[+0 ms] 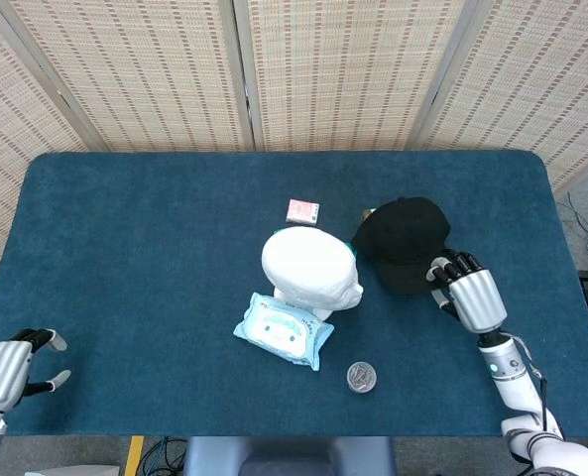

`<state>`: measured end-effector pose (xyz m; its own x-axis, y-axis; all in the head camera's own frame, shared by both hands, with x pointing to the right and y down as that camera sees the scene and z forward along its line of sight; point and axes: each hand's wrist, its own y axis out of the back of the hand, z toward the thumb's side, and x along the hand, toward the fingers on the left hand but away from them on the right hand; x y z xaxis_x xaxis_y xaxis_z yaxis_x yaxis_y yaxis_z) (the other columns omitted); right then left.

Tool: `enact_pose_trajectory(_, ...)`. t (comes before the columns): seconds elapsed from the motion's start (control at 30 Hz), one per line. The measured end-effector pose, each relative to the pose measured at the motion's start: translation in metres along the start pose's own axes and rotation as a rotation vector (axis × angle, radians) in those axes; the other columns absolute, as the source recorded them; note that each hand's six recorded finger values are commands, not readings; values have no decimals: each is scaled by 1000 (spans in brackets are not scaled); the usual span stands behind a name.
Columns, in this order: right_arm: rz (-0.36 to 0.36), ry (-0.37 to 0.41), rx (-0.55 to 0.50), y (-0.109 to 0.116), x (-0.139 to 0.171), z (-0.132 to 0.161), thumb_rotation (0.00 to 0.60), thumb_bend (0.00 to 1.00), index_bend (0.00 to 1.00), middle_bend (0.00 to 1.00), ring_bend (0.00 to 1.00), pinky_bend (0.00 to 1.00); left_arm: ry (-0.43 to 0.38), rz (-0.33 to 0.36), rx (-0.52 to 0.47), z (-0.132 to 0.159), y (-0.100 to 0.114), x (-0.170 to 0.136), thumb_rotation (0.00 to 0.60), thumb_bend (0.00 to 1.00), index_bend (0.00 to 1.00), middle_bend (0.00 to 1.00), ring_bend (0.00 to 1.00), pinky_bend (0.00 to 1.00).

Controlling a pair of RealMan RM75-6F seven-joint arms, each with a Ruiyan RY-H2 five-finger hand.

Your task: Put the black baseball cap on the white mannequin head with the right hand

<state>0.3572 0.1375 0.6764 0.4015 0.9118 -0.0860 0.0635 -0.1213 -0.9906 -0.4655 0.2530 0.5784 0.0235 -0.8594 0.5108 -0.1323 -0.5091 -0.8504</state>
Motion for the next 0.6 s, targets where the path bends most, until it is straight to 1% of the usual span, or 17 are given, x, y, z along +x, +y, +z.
enact_pose_trajectory(0.13, -25, 5, 15, 6, -3, -1, 600, 411, 650, 460, 266, 323, -1, 0, 0, 0, 0, 0, 600, 130, 498, 509, 398, 678)
enact_pose_trajectory(0.27, -64, 4, 35, 16, -9, -5, 600, 410, 661, 463, 266, 323, 0, 1, 0, 0, 0, 0, 600, 130, 498, 509, 398, 678)
enact_pose_trajectory(0.47, -144, 20, 69, 38, -22, -10, 600, 411, 693, 470, 267, 323, -1, 0, 1, 0, 0, 0, 600, 130, 498, 509, 398, 678)
enact_pose_trajectory(0.6, -212, 41, 103, 58, -33, -13, 600, 411, 713, 481, 272, 323, -1, -4, 2, 1, -1, 0, 600, 130, 498, 509, 398, 678)
